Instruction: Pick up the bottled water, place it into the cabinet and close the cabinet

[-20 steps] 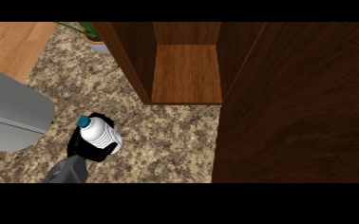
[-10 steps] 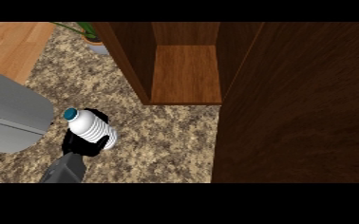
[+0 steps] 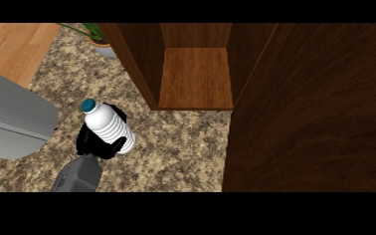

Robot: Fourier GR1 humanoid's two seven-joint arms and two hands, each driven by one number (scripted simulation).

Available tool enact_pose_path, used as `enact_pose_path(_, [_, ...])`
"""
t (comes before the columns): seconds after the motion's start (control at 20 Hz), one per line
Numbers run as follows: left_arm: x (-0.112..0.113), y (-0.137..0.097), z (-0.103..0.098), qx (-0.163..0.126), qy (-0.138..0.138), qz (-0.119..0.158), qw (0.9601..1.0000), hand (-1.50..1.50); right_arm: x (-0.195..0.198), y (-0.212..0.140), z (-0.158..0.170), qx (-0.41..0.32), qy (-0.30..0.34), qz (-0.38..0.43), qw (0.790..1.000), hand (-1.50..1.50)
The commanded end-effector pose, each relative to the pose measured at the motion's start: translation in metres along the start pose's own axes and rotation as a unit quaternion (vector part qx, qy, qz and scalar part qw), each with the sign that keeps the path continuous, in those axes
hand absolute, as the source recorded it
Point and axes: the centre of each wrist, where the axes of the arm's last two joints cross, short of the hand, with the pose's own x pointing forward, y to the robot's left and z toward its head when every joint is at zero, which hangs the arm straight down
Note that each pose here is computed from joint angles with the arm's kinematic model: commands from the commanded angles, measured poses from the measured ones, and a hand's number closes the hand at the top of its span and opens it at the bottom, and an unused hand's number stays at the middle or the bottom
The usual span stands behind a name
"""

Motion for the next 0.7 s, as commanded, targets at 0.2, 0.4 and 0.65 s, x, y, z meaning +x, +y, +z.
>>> enact_pose_path(0.2, [0.004, -0.084, -0.032, -0.027, -0.031, -0.027, 0.9988, 1.5, -0.005, -0.011, -0.01, 0.013, 0.004, -0.011, 1.0, -1.5])
enact_pose_path(0.4, [0.032, -0.099, -0.04, -0.032, -0.027, -0.051, 0.9978, 1.5, -0.008, 0.002, 0.01, 0.005, 0.007, -0.006, 1.0, -1.5])
enact_pose_path(0.65, [0.035, -0.154, -0.073, -0.03, -0.035, -0.068, 0.9966, 1.5, 0.003, 0.01, -0.008, 0.012, -0.004, -0.015, 1.0, -1.5])
